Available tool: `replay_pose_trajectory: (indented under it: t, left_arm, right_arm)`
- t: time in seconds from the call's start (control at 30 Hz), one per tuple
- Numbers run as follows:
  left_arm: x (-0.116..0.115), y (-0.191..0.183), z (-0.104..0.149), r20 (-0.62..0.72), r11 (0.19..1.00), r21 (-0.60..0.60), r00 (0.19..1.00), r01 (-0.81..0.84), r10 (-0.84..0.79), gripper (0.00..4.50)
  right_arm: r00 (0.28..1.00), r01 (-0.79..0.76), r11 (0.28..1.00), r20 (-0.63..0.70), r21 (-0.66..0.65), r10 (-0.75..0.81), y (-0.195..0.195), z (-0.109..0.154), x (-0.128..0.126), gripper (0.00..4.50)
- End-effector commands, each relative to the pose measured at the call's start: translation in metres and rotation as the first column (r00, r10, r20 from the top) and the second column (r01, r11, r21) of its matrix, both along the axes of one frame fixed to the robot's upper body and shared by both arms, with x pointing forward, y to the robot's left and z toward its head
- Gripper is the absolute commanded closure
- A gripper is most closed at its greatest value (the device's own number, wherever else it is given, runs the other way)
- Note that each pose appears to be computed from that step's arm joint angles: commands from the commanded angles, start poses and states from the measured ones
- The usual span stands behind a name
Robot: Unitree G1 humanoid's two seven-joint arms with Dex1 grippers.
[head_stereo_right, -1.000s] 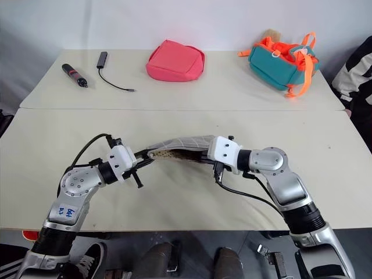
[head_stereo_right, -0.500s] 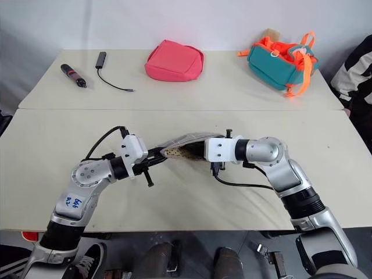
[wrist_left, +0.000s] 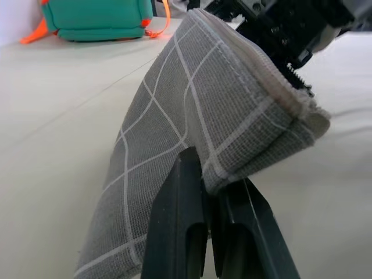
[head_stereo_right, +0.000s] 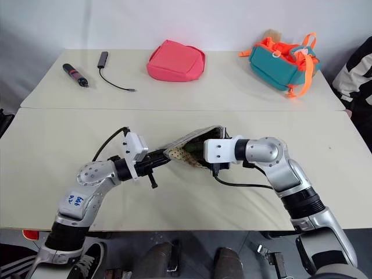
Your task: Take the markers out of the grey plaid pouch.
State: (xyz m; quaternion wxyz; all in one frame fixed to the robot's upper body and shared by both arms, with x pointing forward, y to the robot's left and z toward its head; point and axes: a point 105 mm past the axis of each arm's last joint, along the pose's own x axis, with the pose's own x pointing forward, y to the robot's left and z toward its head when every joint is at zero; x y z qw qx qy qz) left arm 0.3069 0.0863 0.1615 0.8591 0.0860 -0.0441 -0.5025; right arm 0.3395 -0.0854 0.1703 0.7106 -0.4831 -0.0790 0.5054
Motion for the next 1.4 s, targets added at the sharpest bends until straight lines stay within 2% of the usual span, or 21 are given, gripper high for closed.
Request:
replay_pose_trajectory:
  t: [0.03,0.13,0.3,0.37,0.43,0.5,0.53,0.63,0.8,1.07,1.17,1.23,1.33,1.4]
  left_arm:
    - [-0.010,-0.005,0.028,0.043,0.995,-0.078,0.997,0.059,-0.056,4.50]
    - [-0.011,-0.006,0.028,-0.016,0.991,-0.108,0.997,0.076,-0.078,4.50]
    - [-0.013,-0.007,0.027,-0.074,0.986,-0.143,0.992,0.088,-0.099,4.50]
    - [-0.016,-0.004,0.024,-0.221,0.953,-0.289,0.963,0.089,-0.156,4.50]
    - [-0.018,-0.003,0.014,-0.306,0.933,-0.352,0.932,0.079,-0.195,4.50]
    - [-0.017,-0.005,0.016,-0.318,0.921,-0.383,0.926,0.070,-0.203,4.50]
    - [-0.016,-0.005,0.017,-0.318,0.916,-0.396,0.926,0.066,-0.204,4.50]
    - [-0.012,-0.005,0.007,-0.366,0.912,-0.409,0.912,0.023,-0.187,4.50]
    - [-0.013,-0.005,-0.001,-0.389,0.908,-0.419,0.905,-0.005,-0.174,4.50]
    - [-0.011,-0.003,0.005,-0.379,0.896,-0.444,0.911,-0.026,-0.161,4.50]
    - [-0.011,-0.003,0.004,-0.381,0.896,-0.443,0.911,-0.029,-0.159,4.50]
    - [-0.010,-0.003,0.005,-0.380,0.895,-0.445,0.911,-0.028,-0.160,4.50]
    - [-0.009,-0.002,0.005,-0.372,0.895,-0.445,0.915,-0.030,-0.155,4.50]
    - [-0.008,-0.001,0.005,-0.372,0.895,-0.444,0.916,-0.035,-0.149,4.50]
  right_arm:
    - [1.000,-0.014,0.999,-0.003,0.041,0.015,0.001,0.012,-0.005,0.66]
    - [0.999,-0.037,0.998,-0.017,0.050,0.038,0.006,0.020,-0.010,1.64]
    - [0.989,-0.102,0.990,-0.099,0.099,0.112,0.016,0.025,-0.023,1.64]
    - [0.989,-0.116,0.993,-0.090,0.001,0.115,0.015,0.024,-0.022,1.64]
    - [0.986,-0.124,0.992,-0.119,-0.033,0.120,0.017,0.025,-0.019,1.64]
    - [0.982,-0.125,0.990,-0.153,-0.058,0.115,0.017,0.022,-0.018,1.64]
    - [0.985,-0.121,0.986,-0.139,-0.116,0.105,0.013,0.017,-0.014,1.64]
    - [0.987,-0.106,0.974,-0.142,-0.198,0.078,0.011,0.008,-0.007,1.64]
    - [0.990,-0.105,0.964,-0.114,-0.246,0.079,0.017,0.002,0.001,1.64]
    - [0.996,-0.067,0.941,-0.079,-0.331,0.043,0.008,-0.014,0.010,1.64]
    - [0.997,-0.060,0.944,-0.067,-0.323,0.040,0.009,-0.013,0.011,2.22]
    - [0.998,-0.053,0.946,-0.061,-0.321,0.035,0.009,-0.012,0.012,2.94]
    - [0.997,-0.062,0.949,-0.053,-0.309,0.048,0.010,-0.010,0.011,3.77]
    - [0.997,-0.077,0.951,-0.043,-0.299,0.067,0.012,-0.008,0.009,3.90]
